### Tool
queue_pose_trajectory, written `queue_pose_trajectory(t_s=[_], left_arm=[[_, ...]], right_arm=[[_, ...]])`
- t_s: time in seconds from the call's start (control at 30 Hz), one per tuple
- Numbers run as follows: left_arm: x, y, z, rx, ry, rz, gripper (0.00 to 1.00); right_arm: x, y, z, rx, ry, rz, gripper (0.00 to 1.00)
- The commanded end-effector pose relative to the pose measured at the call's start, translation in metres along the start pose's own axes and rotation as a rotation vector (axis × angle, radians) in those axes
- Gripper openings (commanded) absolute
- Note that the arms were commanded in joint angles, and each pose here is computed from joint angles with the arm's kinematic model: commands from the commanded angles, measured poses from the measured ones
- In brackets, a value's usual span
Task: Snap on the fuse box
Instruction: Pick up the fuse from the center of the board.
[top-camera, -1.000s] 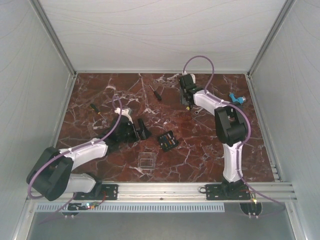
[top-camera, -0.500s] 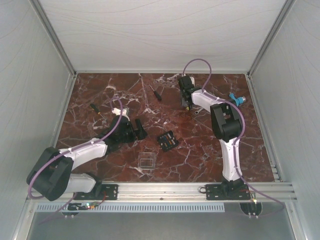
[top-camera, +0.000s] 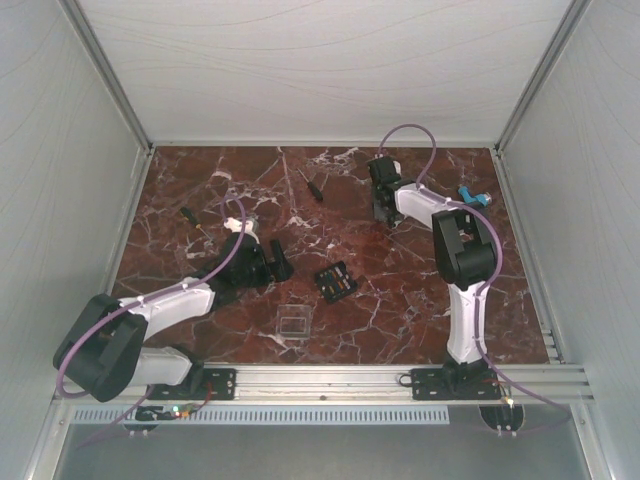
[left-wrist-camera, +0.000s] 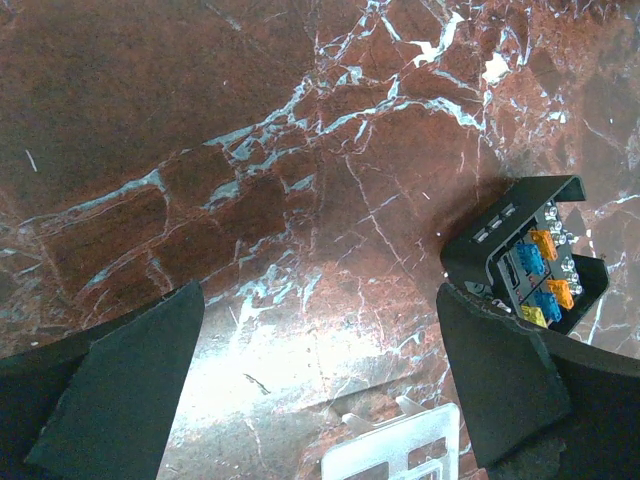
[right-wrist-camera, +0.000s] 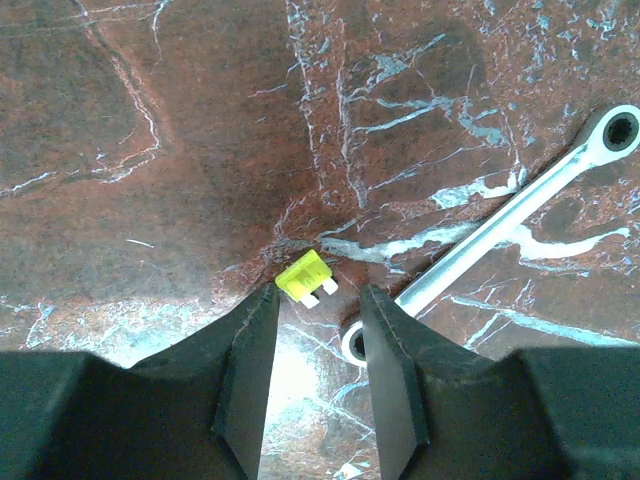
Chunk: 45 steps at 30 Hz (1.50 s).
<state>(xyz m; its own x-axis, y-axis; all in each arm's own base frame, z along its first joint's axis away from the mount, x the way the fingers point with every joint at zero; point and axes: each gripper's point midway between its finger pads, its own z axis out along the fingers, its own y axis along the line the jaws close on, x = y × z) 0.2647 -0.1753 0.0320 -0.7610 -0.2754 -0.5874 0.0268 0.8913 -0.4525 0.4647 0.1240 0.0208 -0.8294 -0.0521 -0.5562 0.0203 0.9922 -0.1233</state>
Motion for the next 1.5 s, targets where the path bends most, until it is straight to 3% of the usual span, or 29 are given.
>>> queue_pose_trajectory(t_s=[0.0,0.5,0.77,1.1,1.47], left_arm=[[-0.014,-0.01,-0.001,0.038,-0.046,0.009,1.0],[-0.011,-0.012,0.001,0.052,-0.034,0.007,1.0],[-0.009,-0.014,0.001,0.062,-0.027,0.006,1.0],[-0.008,-0.016,0.001,0.074,-0.02,0.002,1.0],[-0.007,-0.017,0.001,0.082,-0.017,-0.002,0.99]], right_arm=[[0.014,-0.006,-0.004,-0.041,0.064,-0.021,0.36],[0.009,0.0,0.015,-0.284,0.116,-0.195,0.38],[0.017,-0.002,0.025,-0.314,0.164,-0.257,0.37],[0.034,-0.011,0.024,-0.255,0.241,-0.202,0.28],[0.028,-0.033,0.018,-0.06,0.217,-0.061,0.31]])
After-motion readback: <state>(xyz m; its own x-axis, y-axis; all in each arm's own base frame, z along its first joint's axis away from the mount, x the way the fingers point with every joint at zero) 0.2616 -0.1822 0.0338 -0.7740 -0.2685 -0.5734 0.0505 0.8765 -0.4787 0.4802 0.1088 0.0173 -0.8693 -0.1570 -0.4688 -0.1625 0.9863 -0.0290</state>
